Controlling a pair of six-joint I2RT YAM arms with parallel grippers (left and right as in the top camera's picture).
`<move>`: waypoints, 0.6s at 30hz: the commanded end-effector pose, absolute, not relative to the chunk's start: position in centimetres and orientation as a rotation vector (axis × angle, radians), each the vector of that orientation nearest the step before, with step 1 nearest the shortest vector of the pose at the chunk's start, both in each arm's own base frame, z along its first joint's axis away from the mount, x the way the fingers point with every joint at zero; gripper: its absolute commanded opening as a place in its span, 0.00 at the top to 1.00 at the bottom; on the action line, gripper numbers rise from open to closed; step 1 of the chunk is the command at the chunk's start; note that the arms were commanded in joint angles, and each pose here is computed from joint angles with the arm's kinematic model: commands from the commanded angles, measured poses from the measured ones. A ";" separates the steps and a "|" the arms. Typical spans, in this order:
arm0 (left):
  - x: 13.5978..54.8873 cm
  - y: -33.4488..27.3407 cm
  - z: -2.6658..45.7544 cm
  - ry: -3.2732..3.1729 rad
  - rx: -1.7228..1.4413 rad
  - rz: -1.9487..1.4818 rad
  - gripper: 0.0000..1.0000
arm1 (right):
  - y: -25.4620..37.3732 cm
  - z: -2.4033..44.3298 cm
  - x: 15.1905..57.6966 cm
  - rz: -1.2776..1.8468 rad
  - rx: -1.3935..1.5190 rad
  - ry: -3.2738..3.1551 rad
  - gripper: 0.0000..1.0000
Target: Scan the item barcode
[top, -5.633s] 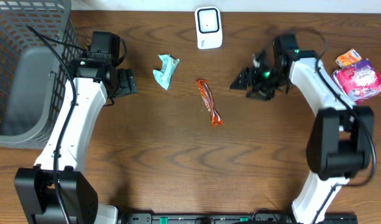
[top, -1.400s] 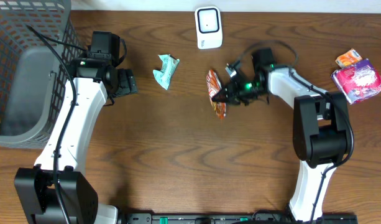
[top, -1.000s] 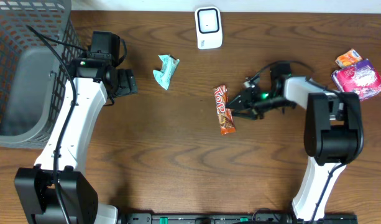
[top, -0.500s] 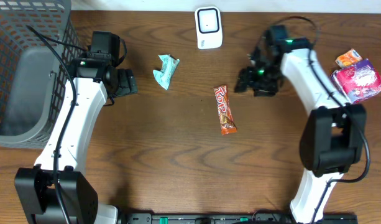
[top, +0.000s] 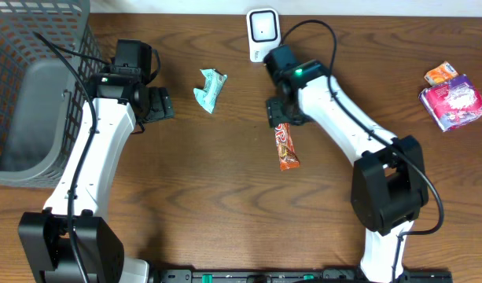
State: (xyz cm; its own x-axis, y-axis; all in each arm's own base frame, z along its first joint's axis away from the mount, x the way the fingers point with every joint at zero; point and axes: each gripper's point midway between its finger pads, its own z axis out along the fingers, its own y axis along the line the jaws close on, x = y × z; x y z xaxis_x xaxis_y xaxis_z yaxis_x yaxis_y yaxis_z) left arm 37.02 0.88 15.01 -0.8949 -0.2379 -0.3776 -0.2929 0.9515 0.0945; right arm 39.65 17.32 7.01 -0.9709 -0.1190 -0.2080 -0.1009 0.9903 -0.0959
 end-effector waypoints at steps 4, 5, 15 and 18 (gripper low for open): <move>37.1 1.3 14.9 2.739 -0.384 0.243 0.02 | 17.9 5.0 39.1 -0.200 -0.164 2.867 0.29; 37.1 1.3 14.9 2.739 -0.384 0.243 0.02 | 18.1 4.5 38.9 -0.197 -0.173 2.865 0.29; 37.1 1.3 14.9 2.739 -0.384 0.243 0.02 | 18.4 1.0 37.5 -0.159 -0.196 2.873 0.38; 37.1 1.3 14.9 2.739 -0.384 0.243 0.02 | 18.5 0.4 37.2 -0.144 -0.198 2.879 0.53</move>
